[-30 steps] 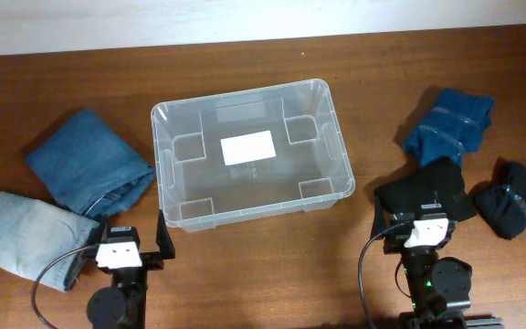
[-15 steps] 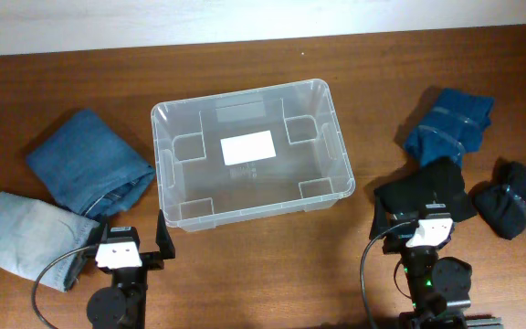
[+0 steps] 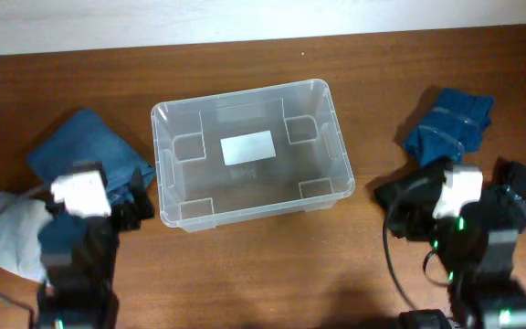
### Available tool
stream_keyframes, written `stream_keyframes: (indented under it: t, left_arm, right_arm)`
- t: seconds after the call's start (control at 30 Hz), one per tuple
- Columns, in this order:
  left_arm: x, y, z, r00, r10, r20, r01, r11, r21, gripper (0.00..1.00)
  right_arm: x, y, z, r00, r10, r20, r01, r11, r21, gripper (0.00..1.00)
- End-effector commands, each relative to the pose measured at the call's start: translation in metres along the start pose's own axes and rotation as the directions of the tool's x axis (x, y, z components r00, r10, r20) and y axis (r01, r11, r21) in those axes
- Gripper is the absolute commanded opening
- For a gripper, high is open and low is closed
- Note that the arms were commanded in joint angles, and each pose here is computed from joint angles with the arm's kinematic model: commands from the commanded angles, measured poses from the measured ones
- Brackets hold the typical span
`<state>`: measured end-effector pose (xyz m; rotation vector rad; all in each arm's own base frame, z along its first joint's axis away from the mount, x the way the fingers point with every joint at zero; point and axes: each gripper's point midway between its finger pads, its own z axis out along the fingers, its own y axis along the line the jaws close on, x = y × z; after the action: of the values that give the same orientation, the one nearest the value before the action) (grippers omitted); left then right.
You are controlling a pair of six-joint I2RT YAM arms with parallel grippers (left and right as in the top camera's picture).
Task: Pack container
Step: 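Reach the right gripper to the folded black clothes and grasp them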
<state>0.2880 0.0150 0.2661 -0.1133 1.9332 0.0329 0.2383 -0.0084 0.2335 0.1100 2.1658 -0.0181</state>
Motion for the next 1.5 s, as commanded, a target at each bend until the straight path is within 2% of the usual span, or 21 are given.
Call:
stream_keyframes:
  t: [0.0, 0.17, 0.27, 0.33, 0.4, 0.43, 0.57, 0.63, 0.73, 0.83, 0.93, 0.97, 1.0, 1.03, 1.07, 1.1, 1.17, 1.23, 1.3, 1.43, 1.47]
  left_arm:
    - [0.003, 0.000, 0.026, 0.988, -0.003, -0.157, -0.001, 1.000, -0.025, 1.00]
    - [0.023, 0.000, 0.049, 0.939, 0.006, -0.343, -0.019, 0.999, -0.034, 0.99]
    - [0.031, 0.000, 0.057, 0.921, 0.008, -0.389, -0.024, 0.999, -0.036, 0.99]
    - [0.034, 0.000, 0.058, 0.918, 0.009, -0.397, -0.025, 0.999, -0.037, 0.99]
    - [0.032, 0.000, 0.059, 0.921, 0.008, -0.390, -0.025, 0.999, -0.037, 1.00]
    - [0.030, 0.000, 0.060, 0.924, 0.008, -0.383, -0.024, 0.999, -0.036, 0.99]
    - [0.027, -0.001, 0.061, 0.928, 0.008, -0.371, -0.022, 0.999, -0.036, 0.99]
    - [0.026, -0.001, 0.062, 0.931, 0.008, -0.365, -0.022, 0.999, -0.036, 0.99]
    - [0.025, -0.001, 0.062, 0.932, 0.007, -0.363, -0.022, 0.999, -0.036, 0.99]
    - [0.025, -0.001, 0.062, 0.932, 0.008, -0.363, -0.022, 0.999, -0.035, 0.99]
    - [0.025, -0.001, 0.062, 0.932, 0.008, -0.362, -0.022, 0.999, -0.035, 0.99]
    - [0.025, -0.001, 0.062, 0.932, 0.007, -0.362, -0.022, 0.999, -0.036, 0.99]
    - [0.025, -0.001, 0.062, 0.932, 0.007, -0.362, -0.022, 0.999, -0.036, 1.00]
    - [0.025, -0.001, 0.062, 0.932, 0.007, -0.362, -0.022, 0.999, -0.036, 0.99]
    - [0.025, -0.001, 0.062, 0.932, 0.007, -0.362, -0.022, 0.999, -0.036, 0.99]
    - [0.025, -0.001, 0.062, 0.932, 0.007, -0.362, -0.022, 0.999, -0.036, 0.99]
    - [0.025, -0.001, 0.062, 0.932, 0.007, -0.363, -0.022, 0.999, -0.036, 1.00]
    - [0.025, -0.001, 0.062, 0.932, 0.007, -0.363, -0.022, 0.999, -0.036, 0.99]
    - [0.025, -0.001, 0.062, 0.932, 0.008, -0.363, -0.022, 0.999, -0.036, 0.99]
    - [0.025, 0.000, 0.062, 0.932, 0.008, -0.362, -0.023, 0.999, -0.038, 0.99]
    - [0.025, 0.002, 0.062, 0.932, 0.008, -0.362, -0.028, 0.998, -0.052, 0.99]
  right_arm:
    - [-0.017, -0.004, 0.008, 0.989, 0.001, -0.150, 0.004, 0.999, 0.038, 0.98]
    - [-0.021, -0.028, 0.019, 0.933, 0.085, -0.349, -0.048, 0.992, 0.114, 0.99]
    - [-0.017, -0.042, 0.029, 0.899, 0.186, -0.397, -0.171, 0.983, 0.073, 0.99]
    - [-0.006, -0.061, 0.038, 0.852, 0.306, -0.425, -0.328, 0.944, 0.023, 0.99]
    - [0.013, -0.082, 0.043, 0.788, 0.421, -0.449, -0.448, 0.893, 0.050, 0.99]
    - [0.039, -0.097, 0.049, 0.704, 0.525, -0.478, -0.559, 0.825, 0.082, 0.99]
    - [0.081, -0.105, 0.070, 0.593, 0.640, -0.489, -0.712, 0.700, 0.052, 0.99]
    - [0.101, -0.104, 0.085, 0.568, 0.664, -0.487, -0.754, 0.657, 0.018, 0.99]
    - [0.137, -0.101, 0.105, 0.519, 0.699, -0.492, -0.787, 0.615, 0.042, 0.99]
    - [0.157, -0.100, 0.121, 0.516, 0.717, -0.469, -0.801, 0.598, 0.035, 1.00]
    - [0.163, -0.099, 0.134, 0.549, 0.710, -0.442, -0.798, 0.602, -0.025, 0.88]
    - [0.164, -0.099, 0.137, 0.552, 0.709, -0.438, -0.799, 0.600, -0.037, 0.79]
    - [0.166, -0.101, 0.140, 0.551, 0.710, -0.438, -0.800, 0.599, -0.036, 0.67]
    - [0.167, -0.101, 0.141, 0.551, 0.710, -0.438, -0.800, 0.599, -0.036, 0.60]
    - [0.166, -0.102, 0.144, 0.557, 0.708, -0.434, -0.800, 0.597, -0.052, 0.33]
    - [0.164, -0.101, 0.145, 0.561, 0.707, -0.430, -0.800, 0.596, -0.066, 0.15]
    - [0.152, -0.097, 0.144, 0.574, 0.702, -0.421, -0.803, 0.582, -0.124, 0.04]
    - [0.127, -0.091, 0.138, 0.600, 0.690, -0.405, -0.797, 0.560, -0.227, 0.04]
    - [0.111, -0.091, 0.131, 0.622, 0.679, -0.391, -0.781, 0.572, -0.249, 0.04]
    - [0.055, -0.081, 0.108, 0.731, 0.594, -0.336, -0.681, 0.666, -0.304, 0.04]
    - [0.027, -0.072, 0.095, 0.776, 0.549, -0.310, -0.630, 0.699, -0.338, 0.04]
